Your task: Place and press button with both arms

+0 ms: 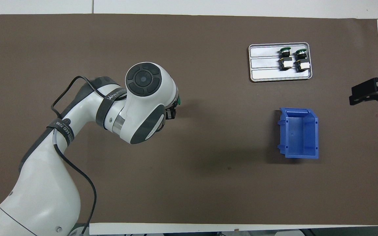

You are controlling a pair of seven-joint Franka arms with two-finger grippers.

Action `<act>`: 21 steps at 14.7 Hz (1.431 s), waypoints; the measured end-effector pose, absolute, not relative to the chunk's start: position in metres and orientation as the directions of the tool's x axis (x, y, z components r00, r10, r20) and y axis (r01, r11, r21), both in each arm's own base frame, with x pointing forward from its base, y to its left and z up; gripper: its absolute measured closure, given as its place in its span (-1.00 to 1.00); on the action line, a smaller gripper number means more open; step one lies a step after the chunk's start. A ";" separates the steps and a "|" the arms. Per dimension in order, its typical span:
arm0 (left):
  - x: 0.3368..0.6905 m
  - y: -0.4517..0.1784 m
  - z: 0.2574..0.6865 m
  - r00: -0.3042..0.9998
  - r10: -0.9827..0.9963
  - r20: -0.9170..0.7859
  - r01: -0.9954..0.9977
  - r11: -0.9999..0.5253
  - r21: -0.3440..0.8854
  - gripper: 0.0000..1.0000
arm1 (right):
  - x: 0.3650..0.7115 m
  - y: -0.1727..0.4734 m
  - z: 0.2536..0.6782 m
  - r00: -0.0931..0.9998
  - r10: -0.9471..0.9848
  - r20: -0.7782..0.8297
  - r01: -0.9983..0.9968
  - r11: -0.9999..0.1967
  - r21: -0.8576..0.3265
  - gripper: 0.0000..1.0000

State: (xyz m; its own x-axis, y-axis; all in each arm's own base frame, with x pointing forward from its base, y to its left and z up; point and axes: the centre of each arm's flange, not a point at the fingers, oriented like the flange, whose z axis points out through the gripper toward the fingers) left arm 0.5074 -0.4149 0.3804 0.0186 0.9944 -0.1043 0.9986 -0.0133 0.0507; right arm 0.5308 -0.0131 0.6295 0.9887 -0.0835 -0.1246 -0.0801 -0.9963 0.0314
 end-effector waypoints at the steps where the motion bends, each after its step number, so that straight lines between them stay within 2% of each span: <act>1: 0.509 -0.407 0.380 0.011 0.995 -0.104 0.999 -0.007 0.047 0.34 | 0.531 -0.013 0.629 0.989 -0.083 -0.125 -0.080 -0.996 0.031 -1.00; 6: 0.521 -0.377 0.376 0.133 0.966 -0.223 0.990 -0.139 -0.012 0.34 | 0.531 -0.013 0.630 0.989 -0.083 -0.125 -0.080 -0.996 0.031 -1.00; 10: 0.534 -0.347 0.371 0.157 0.915 -0.371 0.983 -0.182 -0.033 0.34 | 0.531 -0.013 0.629 0.989 -0.083 -0.125 -0.080 -0.996 0.031 -1.00; 17: 0.524 -0.321 0.349 0.102 0.790 -0.604 0.992 -0.129 -0.001 0.34 | 0.531 -0.013 0.630 0.989 -0.083 -0.125 -0.080 -0.996 0.031 -1.00; 21: 0.516 -0.303 0.338 0.081 0.726 -0.683 0.996 -0.087 0.025 0.34 | 0.531 -0.013 0.630 0.989 -0.083 -0.125 -0.080 -0.996 0.031 -1.00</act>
